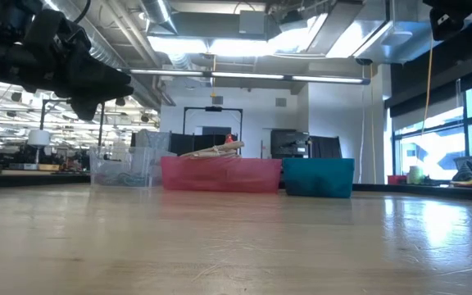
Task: Pick & Place USB Port
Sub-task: Return to Home Position
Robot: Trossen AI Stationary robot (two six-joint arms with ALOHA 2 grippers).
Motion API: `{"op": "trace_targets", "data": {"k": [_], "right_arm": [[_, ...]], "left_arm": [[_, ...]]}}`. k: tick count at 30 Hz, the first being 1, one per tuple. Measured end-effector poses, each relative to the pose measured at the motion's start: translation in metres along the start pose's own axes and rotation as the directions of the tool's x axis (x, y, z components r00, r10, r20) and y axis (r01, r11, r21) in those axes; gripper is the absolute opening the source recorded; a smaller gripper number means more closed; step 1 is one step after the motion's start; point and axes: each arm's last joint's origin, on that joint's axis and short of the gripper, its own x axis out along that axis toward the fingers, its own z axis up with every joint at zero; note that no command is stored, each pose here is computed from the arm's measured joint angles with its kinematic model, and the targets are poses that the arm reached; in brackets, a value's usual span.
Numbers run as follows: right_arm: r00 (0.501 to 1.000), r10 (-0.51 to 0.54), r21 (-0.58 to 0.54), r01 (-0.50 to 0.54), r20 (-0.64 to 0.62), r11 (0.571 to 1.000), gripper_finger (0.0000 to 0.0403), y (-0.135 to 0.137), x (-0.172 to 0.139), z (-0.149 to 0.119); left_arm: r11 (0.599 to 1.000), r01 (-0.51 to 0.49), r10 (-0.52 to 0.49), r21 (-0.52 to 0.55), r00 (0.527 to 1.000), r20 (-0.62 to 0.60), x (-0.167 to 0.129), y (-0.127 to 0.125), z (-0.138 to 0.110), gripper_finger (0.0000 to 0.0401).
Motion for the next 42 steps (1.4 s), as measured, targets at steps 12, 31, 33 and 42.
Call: {"op": "trace_targets", "data": {"k": [12,31,33,42], "right_arm": [[0.999,0.034,0.049,-0.034,-0.007,0.998,0.0031,0.001,0.0,-0.001],[0.999,0.035,0.035,-0.036,0.036,0.999,0.0031,0.001,0.0,0.004],[0.999,0.035,0.033,-0.036,0.036,0.999,0.0031,0.001,0.0,0.004],[0.998,-0.028,0.121,0.022,0.051,0.992,0.0031,0.001,0.008,-0.001]], "left_arm": [[0.998,0.049,-0.044,-0.032,0.99,0.135,-0.011,-0.002,0.015,0.0127],[0.986,0.151,-0.11,-0.073,0.912,0.395,-0.037,-0.003,0.039,0.0127],[0.986,0.151,-0.11,-0.073,0.912,0.395,-0.037,-0.003,0.039,0.0127],[0.986,0.151,-0.11,-0.073,0.912,0.395,-0.037,-0.003,0.039,0.0127]]}}
